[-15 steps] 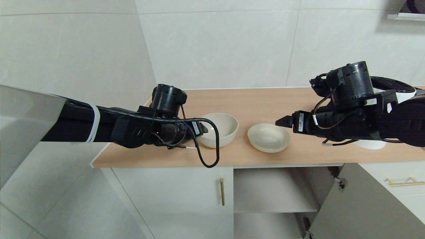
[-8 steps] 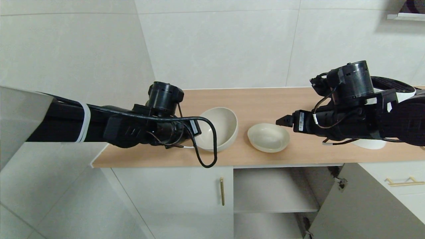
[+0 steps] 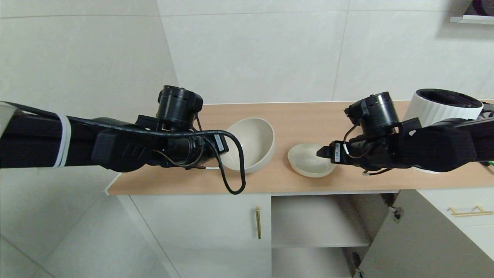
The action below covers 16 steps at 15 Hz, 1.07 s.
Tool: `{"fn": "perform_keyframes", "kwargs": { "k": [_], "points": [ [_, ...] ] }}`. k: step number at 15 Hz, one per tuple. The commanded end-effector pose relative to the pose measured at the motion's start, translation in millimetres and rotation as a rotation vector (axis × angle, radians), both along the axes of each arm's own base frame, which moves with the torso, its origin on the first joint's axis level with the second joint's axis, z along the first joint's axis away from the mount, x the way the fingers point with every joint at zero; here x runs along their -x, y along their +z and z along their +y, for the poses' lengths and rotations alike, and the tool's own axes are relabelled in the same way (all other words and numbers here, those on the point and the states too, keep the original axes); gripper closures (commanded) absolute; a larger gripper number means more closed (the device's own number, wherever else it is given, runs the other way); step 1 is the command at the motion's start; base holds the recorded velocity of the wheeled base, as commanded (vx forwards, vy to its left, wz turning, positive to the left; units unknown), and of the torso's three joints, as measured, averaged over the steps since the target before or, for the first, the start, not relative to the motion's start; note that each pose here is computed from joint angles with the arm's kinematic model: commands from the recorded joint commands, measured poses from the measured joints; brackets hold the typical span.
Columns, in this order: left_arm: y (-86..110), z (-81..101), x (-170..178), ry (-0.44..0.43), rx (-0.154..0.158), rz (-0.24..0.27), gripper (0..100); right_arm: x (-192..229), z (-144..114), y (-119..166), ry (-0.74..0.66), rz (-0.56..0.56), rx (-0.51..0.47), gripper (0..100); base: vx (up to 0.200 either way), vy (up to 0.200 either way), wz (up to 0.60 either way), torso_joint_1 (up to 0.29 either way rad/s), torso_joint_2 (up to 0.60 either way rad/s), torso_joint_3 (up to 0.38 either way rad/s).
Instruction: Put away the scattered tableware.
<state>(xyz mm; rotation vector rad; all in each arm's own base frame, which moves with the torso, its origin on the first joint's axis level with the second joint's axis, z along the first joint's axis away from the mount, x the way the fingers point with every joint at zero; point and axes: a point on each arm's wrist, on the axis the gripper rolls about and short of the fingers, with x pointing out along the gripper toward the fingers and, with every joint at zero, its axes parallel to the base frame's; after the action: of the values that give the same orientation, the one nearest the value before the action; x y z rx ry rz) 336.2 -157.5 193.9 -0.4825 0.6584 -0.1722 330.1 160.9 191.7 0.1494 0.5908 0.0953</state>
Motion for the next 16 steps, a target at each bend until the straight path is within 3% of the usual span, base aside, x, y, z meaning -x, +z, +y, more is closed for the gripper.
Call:
{"fn": "perform_keyframes", "kwargs": {
  "k": [1,10,11,16],
  "points": [
    [10.2,3.7,7,-0.004,0.007,-0.025,100,-21,0,-23,-0.038,0.031,0.027,0,0.000,0.000,0.00,0.000,0.00,0.000],
    [10.8,3.9,8,-0.007,0.008,-0.024,100,-32,-5,-36,-0.084,0.027,0.048,0,0.000,0.000,0.00,0.000,0.00,0.000],
    [11.3,4.1,9,-0.007,0.009,-0.026,100,-33,-4,-38,-0.084,0.031,0.050,100,0.000,0.000,0.00,0.000,0.00,0.000],
    [15.7,5.8,11,-0.008,0.015,-0.035,100,-32,-4,-35,-0.080,0.026,0.040,100,0.000,0.000,0.00,0.000,0.00,0.000]
  ]
}}
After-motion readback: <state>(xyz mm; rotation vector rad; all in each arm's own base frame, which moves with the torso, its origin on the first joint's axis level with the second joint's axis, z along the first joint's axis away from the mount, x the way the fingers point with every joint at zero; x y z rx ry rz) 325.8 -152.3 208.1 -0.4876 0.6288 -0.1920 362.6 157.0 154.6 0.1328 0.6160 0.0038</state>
